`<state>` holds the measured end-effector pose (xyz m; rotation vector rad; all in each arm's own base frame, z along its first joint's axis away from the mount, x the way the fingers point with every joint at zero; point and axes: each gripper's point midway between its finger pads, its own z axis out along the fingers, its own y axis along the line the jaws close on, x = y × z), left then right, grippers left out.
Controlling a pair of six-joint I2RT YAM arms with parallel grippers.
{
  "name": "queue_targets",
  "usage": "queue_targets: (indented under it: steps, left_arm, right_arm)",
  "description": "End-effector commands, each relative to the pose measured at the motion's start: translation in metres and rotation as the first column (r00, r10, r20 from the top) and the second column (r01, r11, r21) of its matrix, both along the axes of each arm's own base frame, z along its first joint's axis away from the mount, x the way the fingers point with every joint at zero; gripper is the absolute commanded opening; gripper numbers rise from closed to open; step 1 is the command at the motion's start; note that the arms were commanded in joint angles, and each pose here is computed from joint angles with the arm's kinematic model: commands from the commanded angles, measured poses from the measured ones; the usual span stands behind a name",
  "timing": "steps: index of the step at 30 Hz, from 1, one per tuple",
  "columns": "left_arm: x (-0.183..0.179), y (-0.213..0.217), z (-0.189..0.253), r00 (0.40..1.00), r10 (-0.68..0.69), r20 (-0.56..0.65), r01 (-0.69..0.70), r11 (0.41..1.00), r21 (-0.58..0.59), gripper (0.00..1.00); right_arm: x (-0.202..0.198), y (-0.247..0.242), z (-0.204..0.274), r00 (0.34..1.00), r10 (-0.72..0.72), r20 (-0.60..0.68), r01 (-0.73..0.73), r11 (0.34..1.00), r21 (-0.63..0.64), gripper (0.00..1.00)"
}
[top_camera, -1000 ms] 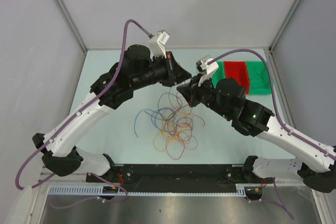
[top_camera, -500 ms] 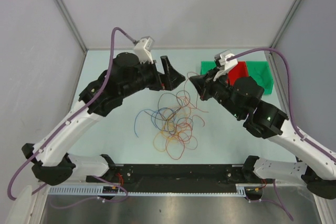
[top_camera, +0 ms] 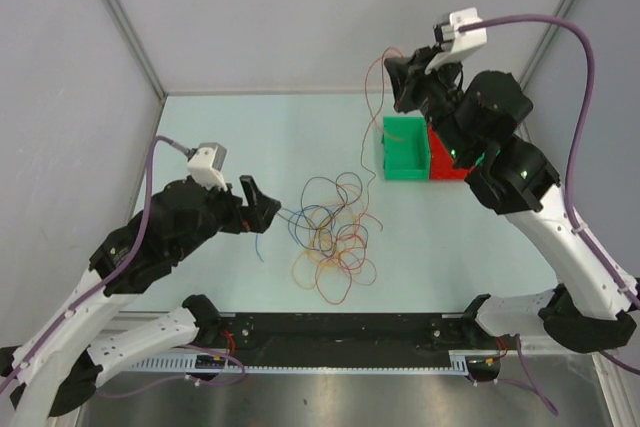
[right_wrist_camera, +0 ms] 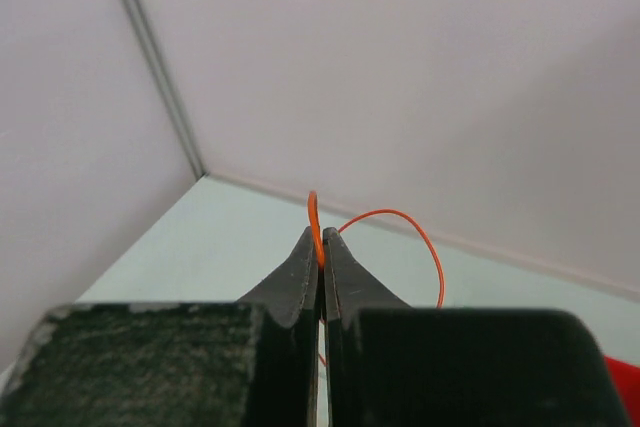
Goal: Untangle the cables
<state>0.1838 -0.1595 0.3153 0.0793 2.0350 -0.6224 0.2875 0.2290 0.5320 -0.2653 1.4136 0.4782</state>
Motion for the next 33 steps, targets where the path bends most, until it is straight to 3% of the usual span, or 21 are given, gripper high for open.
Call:
queue_targets:
  steps: [1, 8, 14, 20, 25, 33]
  left_arm:
    - [-0.007, 0.021, -0.03, 1.0, 0.023, 0.002, -0.023, 0.997, 0.073, 1.0]
    - [-0.017, 0.027, -0.081, 1.0, -0.021, -0.019, 0.023, 0.992, 0.125, 1.0]
    - [-0.02, 0.028, -0.079, 1.0, -0.024, 0.015, 0.022, 0.996, 0.084, 1.0]
    - [-0.018, 0.031, -0.079, 1.0, 0.002, 0.021, -0.004, 0.997, 0.084, 1.0]
    - [-0.017, 0.033, -0.079, 1.0, 0.011, 0.028, -0.014, 0.997, 0.078, 1.0]
    - [-0.016, 0.035, -0.079, 0.999, 0.027, 0.028, -0.029, 0.996, 0.083, 1.0]
  right_arm:
    - [0.019, -0.023, 0.052, 0.989, -0.1, 0.108, 0.096, 0.995, 0.039, 0.0]
    - [0.041, -0.038, 0.122, 0.95, -0.188, 0.251, 0.162, 0.98, 0.12, 0.0]
    - [0.059, -0.056, 0.165, 0.89, -0.296, 0.347, 0.246, 0.952, 0.182, 0.0]
    - [0.083, -0.092, 0.175, 0.85, -0.373, 0.373, 0.293, 0.922, 0.255, 0.0]
    - [0.103, -0.109, 0.18, 0.853, -0.343, 0.394, 0.226, 0.922, 0.314, 0.0]
    - [0.166, -0.112, 0.152, 0.865, -0.323, 0.384, 0.229, 0.935, 0.272, 0.0]
